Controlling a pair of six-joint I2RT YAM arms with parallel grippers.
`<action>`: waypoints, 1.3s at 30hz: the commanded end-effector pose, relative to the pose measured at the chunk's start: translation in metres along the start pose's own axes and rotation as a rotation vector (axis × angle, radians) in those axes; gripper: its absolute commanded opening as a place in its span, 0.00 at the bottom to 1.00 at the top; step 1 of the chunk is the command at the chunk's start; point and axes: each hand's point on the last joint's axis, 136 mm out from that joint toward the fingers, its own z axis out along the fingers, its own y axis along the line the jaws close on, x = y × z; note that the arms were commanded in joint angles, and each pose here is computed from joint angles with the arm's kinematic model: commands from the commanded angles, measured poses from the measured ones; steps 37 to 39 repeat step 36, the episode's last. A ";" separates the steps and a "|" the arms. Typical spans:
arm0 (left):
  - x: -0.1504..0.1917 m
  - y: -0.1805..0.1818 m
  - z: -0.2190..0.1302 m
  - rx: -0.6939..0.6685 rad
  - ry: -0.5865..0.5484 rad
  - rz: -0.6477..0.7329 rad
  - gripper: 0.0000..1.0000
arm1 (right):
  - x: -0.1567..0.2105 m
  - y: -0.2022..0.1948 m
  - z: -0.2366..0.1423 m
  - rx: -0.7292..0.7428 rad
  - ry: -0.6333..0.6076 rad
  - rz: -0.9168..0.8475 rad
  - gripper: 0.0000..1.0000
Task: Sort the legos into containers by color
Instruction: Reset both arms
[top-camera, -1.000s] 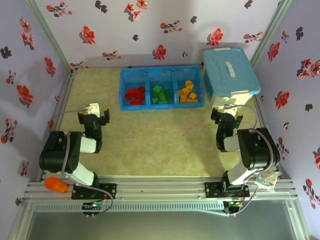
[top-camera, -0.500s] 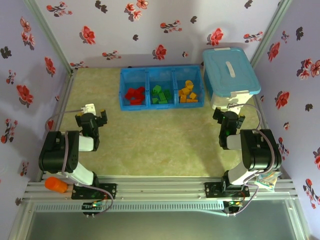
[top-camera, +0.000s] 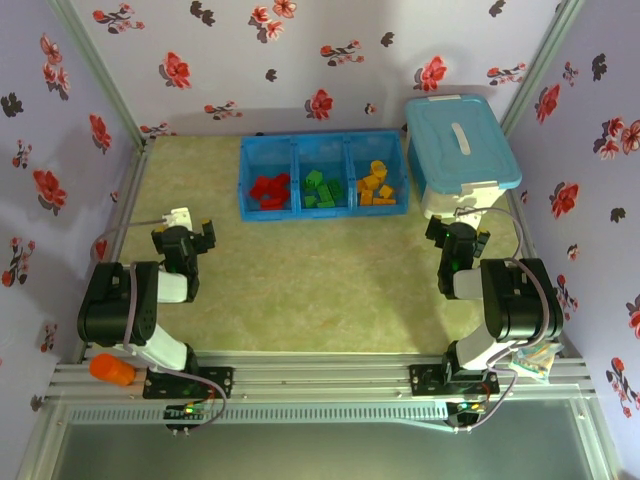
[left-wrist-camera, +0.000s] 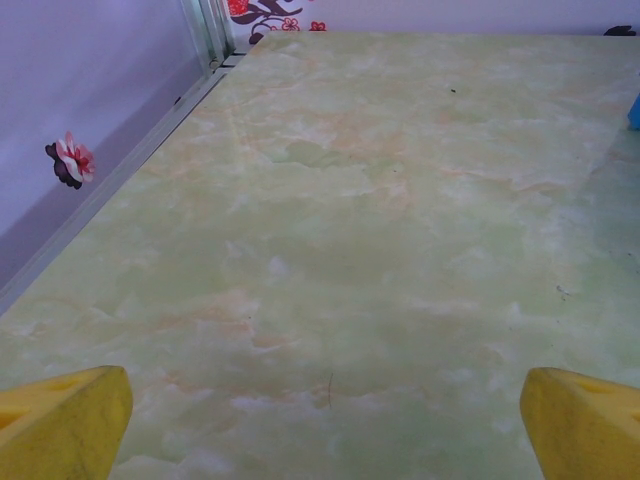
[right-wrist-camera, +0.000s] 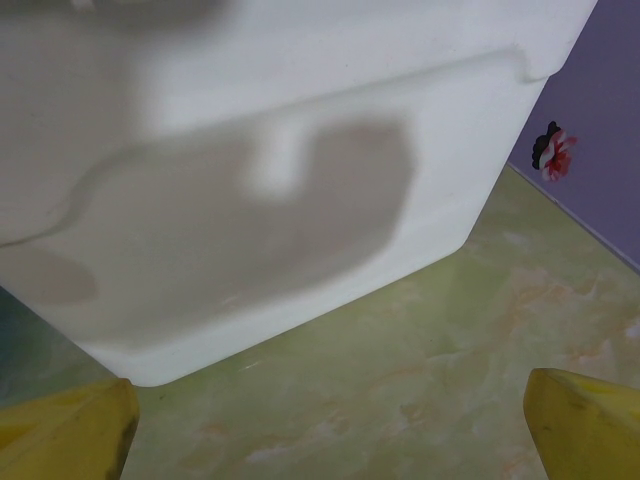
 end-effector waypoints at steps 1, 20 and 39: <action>-0.014 -0.001 0.000 0.006 -0.034 -0.018 1.00 | -0.006 0.004 -0.002 -0.015 -0.016 0.021 0.99; -0.014 -0.001 0.000 0.007 -0.034 -0.018 1.00 | -0.005 0.004 -0.002 -0.015 -0.015 0.020 0.99; -0.014 -0.001 0.000 0.009 -0.033 -0.016 1.00 | -0.002 0.026 0.001 -0.142 0.021 -0.021 0.99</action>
